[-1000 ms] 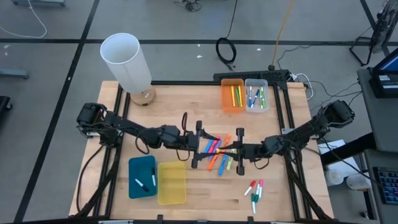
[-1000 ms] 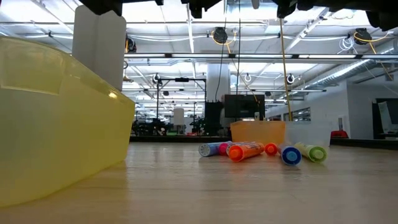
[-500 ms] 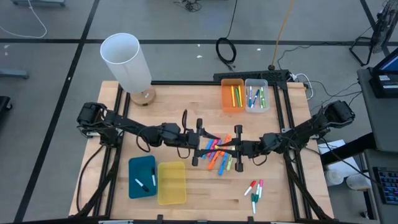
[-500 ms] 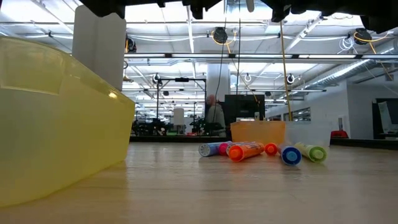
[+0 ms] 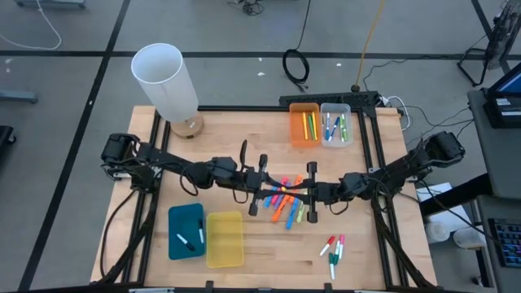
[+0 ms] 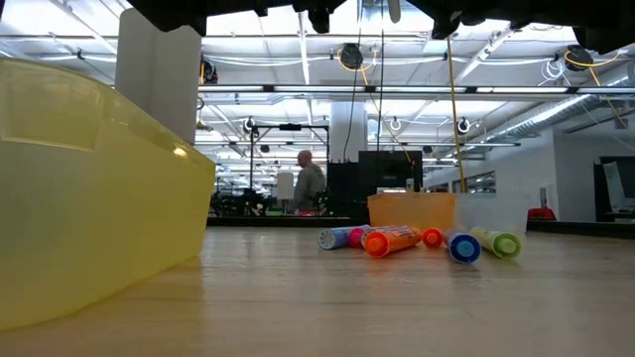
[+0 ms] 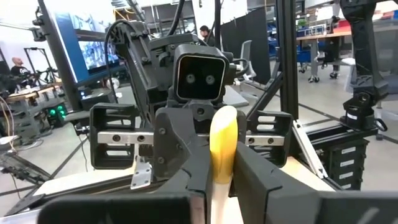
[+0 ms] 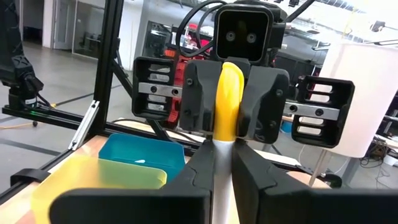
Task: Pick & Place Markers
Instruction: Put the white and yellow highlighter pen into the blue bin
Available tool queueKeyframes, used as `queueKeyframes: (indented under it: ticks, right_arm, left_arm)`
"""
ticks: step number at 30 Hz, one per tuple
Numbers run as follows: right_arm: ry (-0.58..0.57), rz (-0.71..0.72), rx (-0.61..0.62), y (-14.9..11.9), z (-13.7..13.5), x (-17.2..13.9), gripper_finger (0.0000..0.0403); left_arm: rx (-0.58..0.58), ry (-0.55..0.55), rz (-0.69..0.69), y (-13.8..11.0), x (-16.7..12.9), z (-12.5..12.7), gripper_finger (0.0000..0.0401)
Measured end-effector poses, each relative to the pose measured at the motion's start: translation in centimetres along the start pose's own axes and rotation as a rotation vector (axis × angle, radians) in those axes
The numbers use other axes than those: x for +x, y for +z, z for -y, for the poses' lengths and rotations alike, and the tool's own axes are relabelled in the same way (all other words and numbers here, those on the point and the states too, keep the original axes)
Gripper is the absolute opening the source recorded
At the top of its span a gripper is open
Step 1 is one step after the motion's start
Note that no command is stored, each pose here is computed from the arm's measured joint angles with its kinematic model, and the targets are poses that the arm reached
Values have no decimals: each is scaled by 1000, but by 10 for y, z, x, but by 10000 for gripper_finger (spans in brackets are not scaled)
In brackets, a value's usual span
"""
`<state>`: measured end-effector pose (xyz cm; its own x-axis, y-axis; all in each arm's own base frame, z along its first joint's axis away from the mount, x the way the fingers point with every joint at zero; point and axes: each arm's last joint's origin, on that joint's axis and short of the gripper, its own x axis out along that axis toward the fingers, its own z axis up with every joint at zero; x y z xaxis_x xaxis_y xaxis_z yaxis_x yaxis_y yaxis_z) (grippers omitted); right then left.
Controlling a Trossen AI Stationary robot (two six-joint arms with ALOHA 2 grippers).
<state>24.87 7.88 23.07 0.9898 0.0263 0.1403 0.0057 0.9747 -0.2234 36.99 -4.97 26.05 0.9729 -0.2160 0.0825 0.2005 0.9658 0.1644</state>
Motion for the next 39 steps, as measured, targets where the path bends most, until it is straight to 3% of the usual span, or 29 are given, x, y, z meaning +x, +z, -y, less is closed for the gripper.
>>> queueKeyframes:
  ticks: [6,9,13,20,25,30,35,39]
  right_arm:
    - [6,-11,19,-1,0,0,27]
    - [5,-12,57,-1,0,1,70]
    - [-4,-30,91,-3,0,1,129]
    - [9,-99,172,-10,-2,0,176]
    - [14,-114,208,-11,-3,-1,174]
    - [11,-105,197,-9,-2,-1,164]
    - [3,-97,179,-9,0,0,160]
    - [3,-97,177,-9,0,0,159]
  left_arm:
    - [41,-13,5,2,1,9,45]
    - [49,-16,44,11,-2,14,45]
    - [14,-46,120,46,-15,22,45]
    - [-136,-18,-85,75,-49,54,45]
    - [-263,157,-342,76,-83,87,45]
    - [-519,309,-596,63,-128,128,45]
    - [-661,491,-643,52,-161,156,45]
    - [-775,536,-682,43,-173,174,45]
